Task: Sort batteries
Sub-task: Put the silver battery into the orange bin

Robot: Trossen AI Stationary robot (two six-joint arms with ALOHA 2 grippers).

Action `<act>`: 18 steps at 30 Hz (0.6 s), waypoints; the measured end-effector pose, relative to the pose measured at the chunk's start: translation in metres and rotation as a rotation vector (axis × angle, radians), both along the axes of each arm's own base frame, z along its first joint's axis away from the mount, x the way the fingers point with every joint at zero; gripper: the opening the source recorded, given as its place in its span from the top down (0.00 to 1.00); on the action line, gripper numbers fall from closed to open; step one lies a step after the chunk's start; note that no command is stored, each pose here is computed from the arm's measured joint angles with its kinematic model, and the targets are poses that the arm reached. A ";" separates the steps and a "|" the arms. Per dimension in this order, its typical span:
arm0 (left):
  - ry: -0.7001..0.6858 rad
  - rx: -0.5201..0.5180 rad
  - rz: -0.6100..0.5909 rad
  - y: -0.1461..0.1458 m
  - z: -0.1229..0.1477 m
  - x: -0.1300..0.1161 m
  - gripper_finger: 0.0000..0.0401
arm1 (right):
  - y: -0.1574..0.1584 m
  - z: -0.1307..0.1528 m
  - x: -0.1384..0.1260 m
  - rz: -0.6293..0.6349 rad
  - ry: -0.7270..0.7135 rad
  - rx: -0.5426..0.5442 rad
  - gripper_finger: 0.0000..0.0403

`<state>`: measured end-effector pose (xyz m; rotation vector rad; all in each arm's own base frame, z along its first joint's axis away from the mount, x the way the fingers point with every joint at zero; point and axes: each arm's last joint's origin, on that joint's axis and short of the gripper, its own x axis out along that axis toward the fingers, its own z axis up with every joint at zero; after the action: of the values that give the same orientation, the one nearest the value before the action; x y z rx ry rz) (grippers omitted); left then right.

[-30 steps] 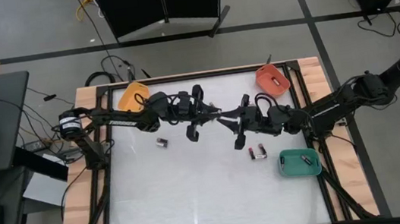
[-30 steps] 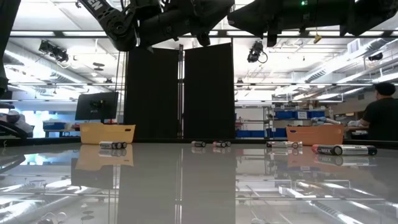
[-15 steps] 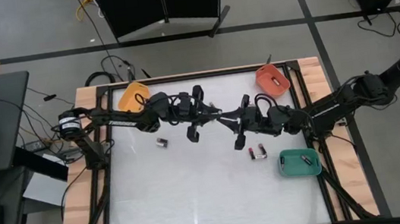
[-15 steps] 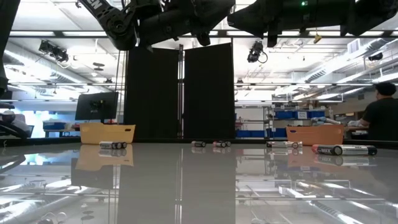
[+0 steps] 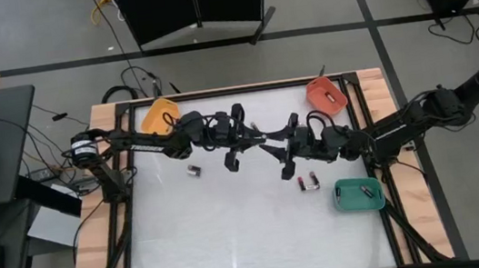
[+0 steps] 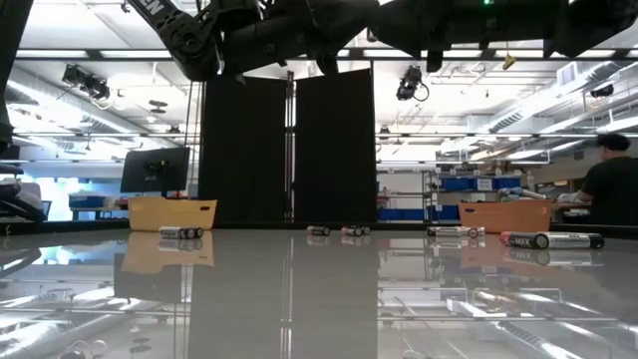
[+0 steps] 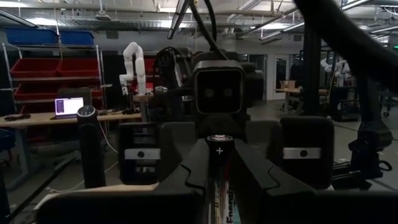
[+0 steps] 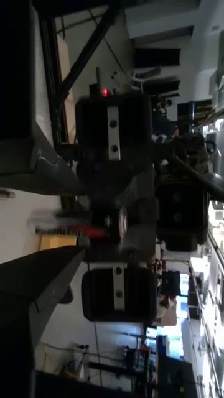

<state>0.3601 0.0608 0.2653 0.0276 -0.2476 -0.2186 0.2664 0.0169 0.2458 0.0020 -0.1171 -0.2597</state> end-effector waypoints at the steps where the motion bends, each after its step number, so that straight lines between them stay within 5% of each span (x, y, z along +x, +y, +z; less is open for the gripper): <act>1: 0.000 0.000 -0.001 0.000 0.000 0.000 0.89 | 0.000 0.000 0.000 0.000 0.001 0.000 0.64; 12: -0.015 0.001 0.002 -0.002 0.001 0.000 0.89 | 0.000 -0.002 0.000 -0.001 0.021 -0.002 0.83; 18: 0.001 -0.001 0.002 -0.002 0.000 0.000 0.89 | 0.000 -0.003 0.000 -0.005 0.031 -0.003 0.84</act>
<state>0.3603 0.0592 0.2648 0.0262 -0.2464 -0.2162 0.2666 0.0168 0.2430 -0.0050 -0.0864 -0.2644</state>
